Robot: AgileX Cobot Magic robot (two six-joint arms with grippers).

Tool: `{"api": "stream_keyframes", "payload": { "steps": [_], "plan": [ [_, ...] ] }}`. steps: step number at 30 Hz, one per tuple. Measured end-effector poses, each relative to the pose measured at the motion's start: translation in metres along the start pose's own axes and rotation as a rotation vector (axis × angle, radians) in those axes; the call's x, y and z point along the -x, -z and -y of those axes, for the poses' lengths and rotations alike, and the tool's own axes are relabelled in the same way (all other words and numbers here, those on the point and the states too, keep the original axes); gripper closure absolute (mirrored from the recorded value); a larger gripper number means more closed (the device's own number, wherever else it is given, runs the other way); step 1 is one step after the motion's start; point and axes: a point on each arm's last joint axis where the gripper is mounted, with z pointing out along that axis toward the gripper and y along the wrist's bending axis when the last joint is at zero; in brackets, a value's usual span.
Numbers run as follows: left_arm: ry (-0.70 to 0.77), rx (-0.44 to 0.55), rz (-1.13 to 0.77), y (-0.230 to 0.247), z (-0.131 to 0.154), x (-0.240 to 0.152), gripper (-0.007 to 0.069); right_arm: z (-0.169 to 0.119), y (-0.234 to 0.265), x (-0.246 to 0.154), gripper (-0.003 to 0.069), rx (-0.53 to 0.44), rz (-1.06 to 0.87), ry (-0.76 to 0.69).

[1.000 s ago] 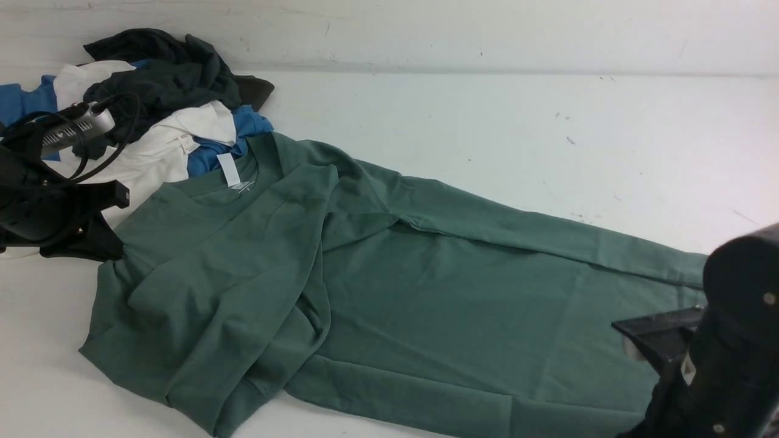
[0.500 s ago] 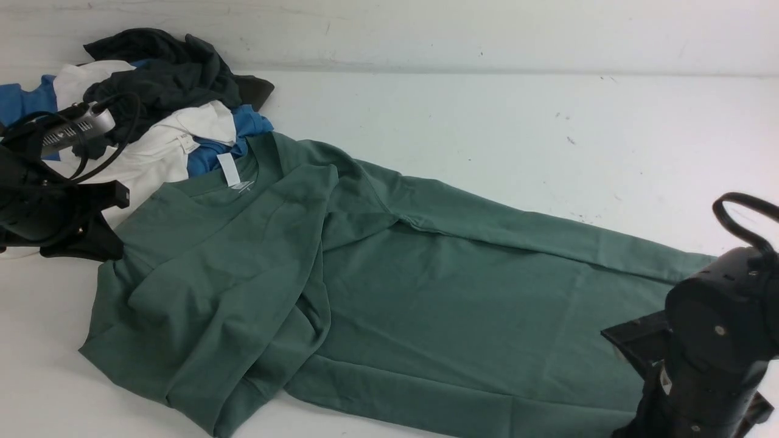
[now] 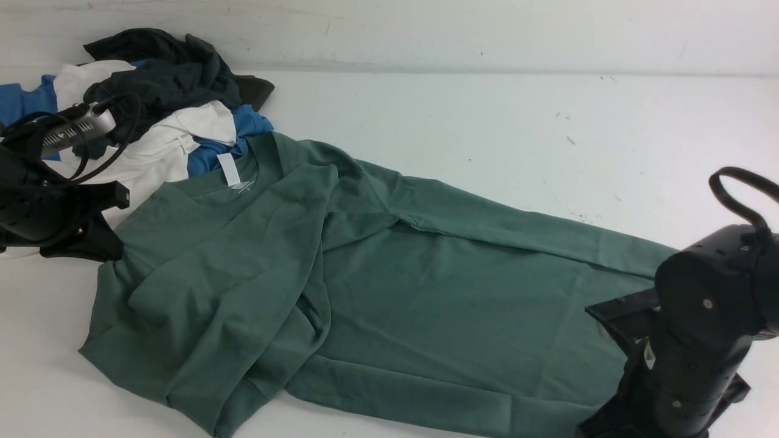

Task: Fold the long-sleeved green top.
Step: Use both arms simultaneously to clamp the lower edge of the clothing fabric

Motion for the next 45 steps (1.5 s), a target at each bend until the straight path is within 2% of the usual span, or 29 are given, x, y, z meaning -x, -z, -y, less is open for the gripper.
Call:
{"api": "stream_keyframes", "payload": {
  "steps": [1, 5, 11, 16, 22, 26, 31, 32, 36, 40, 45],
  "plan": [
    [0.0, -0.001, -0.003, 0.0, 0.0, 0.0, 0.0619, 0.001, 0.0, -0.001, 0.0643, -0.006, -0.004, 0.004],
    [-0.016, -0.004, -0.017, 0.006, 0.003, 0.0, 0.0619, 0.002, 0.01, -0.008, 0.067, -0.013, -0.023, 0.005],
    [-0.093, 0.019, -0.017, 0.043, 0.016, -0.004, 0.0619, 0.007, 0.033, -0.03, 0.0671, -0.01, 0.006, 0.003],
    [-0.132, 0.048, -0.009, 0.061, 0.021, -0.01, 0.0619, 0.008, 0.032, -0.046, 0.0671, 0.0, 0.007, -0.009],
    [-0.129, 0.054, -0.032, 0.054, 0.017, -0.009, 0.0619, -0.001, 0.022, -0.034, 0.066, 0.091, 0.08, -0.078],
    [-0.121, 0.054, -0.057, 0.045, 0.013, -0.008, 0.0619, -0.009, 0.006, -0.021, 0.0591, 0.163, 0.082, -0.135],
    [-0.12, 0.055, -0.061, 0.044, 0.012, -0.008, 0.0619, -0.011, -0.009, -0.016, 0.0505, 0.156, 0.035, -0.144],
    [-0.12, 0.055, -0.061, 0.044, 0.012, -0.008, 0.0619, -0.011, -0.013, -0.014, 0.0465, 0.152, 0.028, -0.145],
    [-0.121, 0.055, -0.061, 0.044, 0.012, -0.008, 0.0619, -0.012, -0.014, -0.01, 0.038, 0.155, 0.028, -0.157],
    [-0.121, 0.055, -0.061, 0.044, 0.012, -0.008, 0.0619, -0.012, -0.01, -0.003, 0.0342, 0.151, 0.045, -0.154],
    [-0.121, 0.055, -0.061, 0.044, 0.012, -0.008, 0.0619, -0.013, -0.003, 0.005, 0.0335, 0.156, 0.079, -0.169]
  ]
}}
